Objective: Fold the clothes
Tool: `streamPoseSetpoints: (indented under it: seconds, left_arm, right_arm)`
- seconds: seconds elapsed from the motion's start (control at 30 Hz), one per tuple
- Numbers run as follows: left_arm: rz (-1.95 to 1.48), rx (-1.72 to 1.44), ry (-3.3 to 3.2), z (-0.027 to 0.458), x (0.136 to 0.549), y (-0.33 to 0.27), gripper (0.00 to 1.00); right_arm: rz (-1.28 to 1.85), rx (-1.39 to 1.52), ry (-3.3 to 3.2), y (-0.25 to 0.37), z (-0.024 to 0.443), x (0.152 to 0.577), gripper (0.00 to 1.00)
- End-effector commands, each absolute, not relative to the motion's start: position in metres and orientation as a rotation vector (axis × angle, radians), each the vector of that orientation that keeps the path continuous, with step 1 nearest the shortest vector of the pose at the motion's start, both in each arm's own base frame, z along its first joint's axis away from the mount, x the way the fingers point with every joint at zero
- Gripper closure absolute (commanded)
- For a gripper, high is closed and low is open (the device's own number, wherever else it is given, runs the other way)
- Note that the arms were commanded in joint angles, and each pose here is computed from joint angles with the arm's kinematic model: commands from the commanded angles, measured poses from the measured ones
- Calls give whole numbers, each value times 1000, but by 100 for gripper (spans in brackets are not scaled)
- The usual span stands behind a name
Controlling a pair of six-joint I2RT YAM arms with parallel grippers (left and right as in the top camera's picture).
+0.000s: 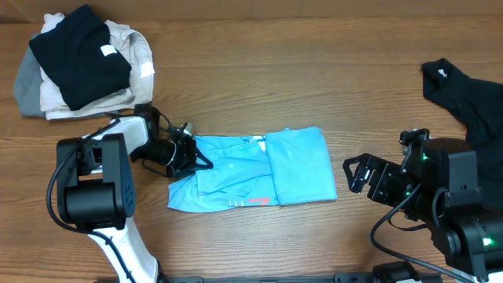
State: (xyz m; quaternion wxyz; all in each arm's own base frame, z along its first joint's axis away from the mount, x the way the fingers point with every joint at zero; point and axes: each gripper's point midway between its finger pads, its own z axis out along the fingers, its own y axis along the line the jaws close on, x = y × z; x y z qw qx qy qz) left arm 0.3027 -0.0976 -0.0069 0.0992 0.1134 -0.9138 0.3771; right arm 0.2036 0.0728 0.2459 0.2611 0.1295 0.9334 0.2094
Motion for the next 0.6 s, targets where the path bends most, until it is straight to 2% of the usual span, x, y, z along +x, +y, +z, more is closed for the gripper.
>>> streamPoseSetpoints:
  seconds: [0.0,0.27,0.57]
  left_arm:
    - [302,508,-2727,-68,264,-14,96]
    - [-139,799,-2677,-8,296,64,96]
    - [-221,857,-2740,66,334,84,96]
  right_arm:
    - [567,349,2508,72,250,204,0]
    - [567,349,2509,72,250,204,0]
    - [564,352,2518,73,243,206,0]
